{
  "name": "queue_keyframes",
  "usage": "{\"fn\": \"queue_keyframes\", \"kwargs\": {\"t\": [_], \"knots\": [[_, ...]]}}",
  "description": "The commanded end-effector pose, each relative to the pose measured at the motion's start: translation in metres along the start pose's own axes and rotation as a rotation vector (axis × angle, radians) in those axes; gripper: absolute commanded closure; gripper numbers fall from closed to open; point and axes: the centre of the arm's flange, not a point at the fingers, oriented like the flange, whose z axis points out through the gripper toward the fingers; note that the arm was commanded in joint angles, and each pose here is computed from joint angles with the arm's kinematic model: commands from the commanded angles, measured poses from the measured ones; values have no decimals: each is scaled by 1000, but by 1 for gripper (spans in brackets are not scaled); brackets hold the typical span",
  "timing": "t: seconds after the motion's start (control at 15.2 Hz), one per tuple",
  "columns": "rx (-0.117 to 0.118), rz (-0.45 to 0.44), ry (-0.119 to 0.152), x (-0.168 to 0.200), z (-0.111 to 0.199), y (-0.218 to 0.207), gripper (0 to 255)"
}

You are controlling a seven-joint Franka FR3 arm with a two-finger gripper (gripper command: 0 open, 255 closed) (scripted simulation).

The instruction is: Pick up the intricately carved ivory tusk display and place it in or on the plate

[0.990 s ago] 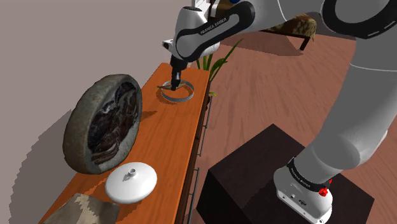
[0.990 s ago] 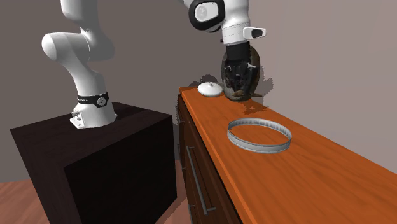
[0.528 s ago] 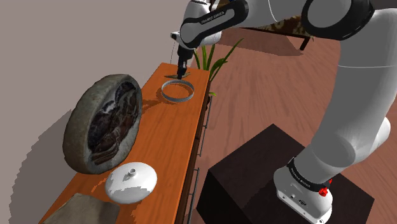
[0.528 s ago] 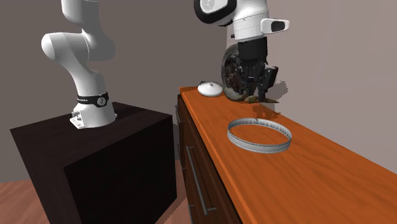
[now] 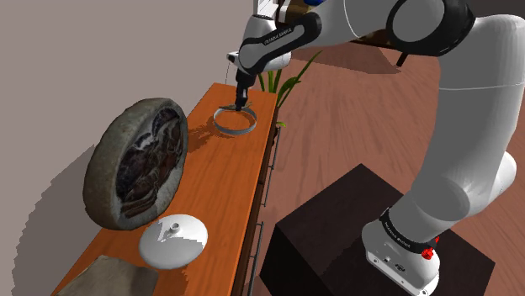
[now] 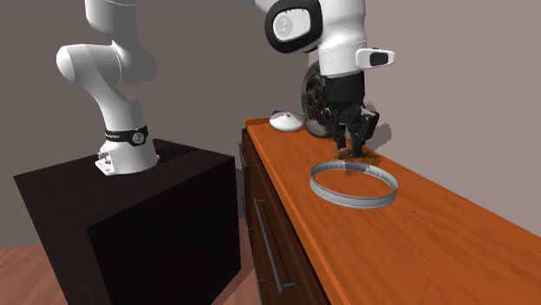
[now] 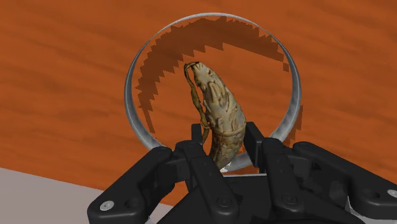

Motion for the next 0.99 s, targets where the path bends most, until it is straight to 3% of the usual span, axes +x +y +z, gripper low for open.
{"fn": "queue_keyframes", "kwargs": {"t": [0.0,0.46,0.92], "knots": [[0,0,0,-2,9,-1,255],[0,0,0,-9,44,-3,255],[0,0,0,-9,44,-3,255]]}}
